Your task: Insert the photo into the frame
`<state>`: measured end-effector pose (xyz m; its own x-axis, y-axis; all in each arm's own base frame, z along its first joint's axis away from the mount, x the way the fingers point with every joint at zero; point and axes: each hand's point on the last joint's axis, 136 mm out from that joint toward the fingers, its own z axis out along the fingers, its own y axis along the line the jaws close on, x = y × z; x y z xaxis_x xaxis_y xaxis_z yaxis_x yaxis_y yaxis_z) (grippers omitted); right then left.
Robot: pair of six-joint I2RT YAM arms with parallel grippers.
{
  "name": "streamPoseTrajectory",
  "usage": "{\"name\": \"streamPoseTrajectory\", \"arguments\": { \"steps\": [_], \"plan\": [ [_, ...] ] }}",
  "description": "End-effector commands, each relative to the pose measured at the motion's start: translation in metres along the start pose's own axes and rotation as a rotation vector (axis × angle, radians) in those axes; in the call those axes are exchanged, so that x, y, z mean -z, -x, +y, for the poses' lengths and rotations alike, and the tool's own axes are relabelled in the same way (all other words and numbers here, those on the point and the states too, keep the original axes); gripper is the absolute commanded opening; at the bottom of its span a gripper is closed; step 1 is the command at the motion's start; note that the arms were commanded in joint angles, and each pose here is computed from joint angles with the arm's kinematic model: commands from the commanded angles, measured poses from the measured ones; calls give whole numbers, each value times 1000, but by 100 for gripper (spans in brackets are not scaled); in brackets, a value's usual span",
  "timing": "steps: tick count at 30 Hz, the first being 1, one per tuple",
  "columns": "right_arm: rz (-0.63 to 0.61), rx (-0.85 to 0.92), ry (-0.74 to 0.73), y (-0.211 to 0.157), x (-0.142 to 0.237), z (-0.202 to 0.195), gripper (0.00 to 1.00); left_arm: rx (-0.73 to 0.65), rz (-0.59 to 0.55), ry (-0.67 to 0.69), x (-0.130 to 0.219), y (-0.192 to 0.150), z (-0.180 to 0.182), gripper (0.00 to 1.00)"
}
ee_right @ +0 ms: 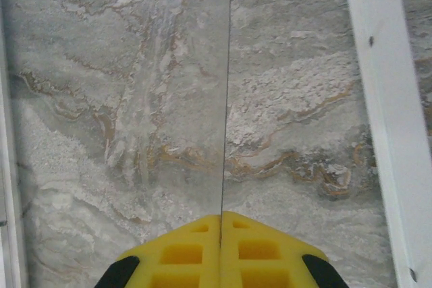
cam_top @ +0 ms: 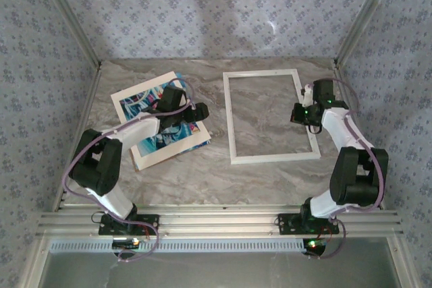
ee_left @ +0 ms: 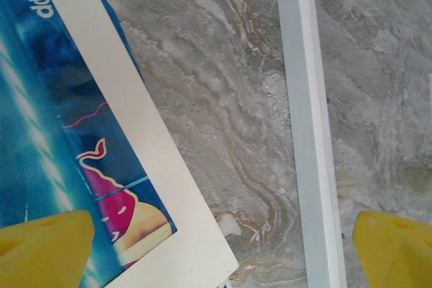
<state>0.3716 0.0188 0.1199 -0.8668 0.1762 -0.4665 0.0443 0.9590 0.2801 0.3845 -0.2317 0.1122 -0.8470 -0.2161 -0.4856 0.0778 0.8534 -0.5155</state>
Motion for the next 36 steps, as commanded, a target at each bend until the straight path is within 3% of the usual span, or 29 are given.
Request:
{"name": "streamPoseTrajectory", "arguments": {
  "steps": [1,6,36],
  "plan": [
    [-4,42,62,10,-1,11,0,-26,13,-17,-1,3,-10,99],
    [29,75,55,10,0,10,0,-26,26,-26,-2,1,-12,99],
    [-38,72,-33,19,21,-10,0,-32,48,-24,-5,-5,-12,99]
  ]
}}
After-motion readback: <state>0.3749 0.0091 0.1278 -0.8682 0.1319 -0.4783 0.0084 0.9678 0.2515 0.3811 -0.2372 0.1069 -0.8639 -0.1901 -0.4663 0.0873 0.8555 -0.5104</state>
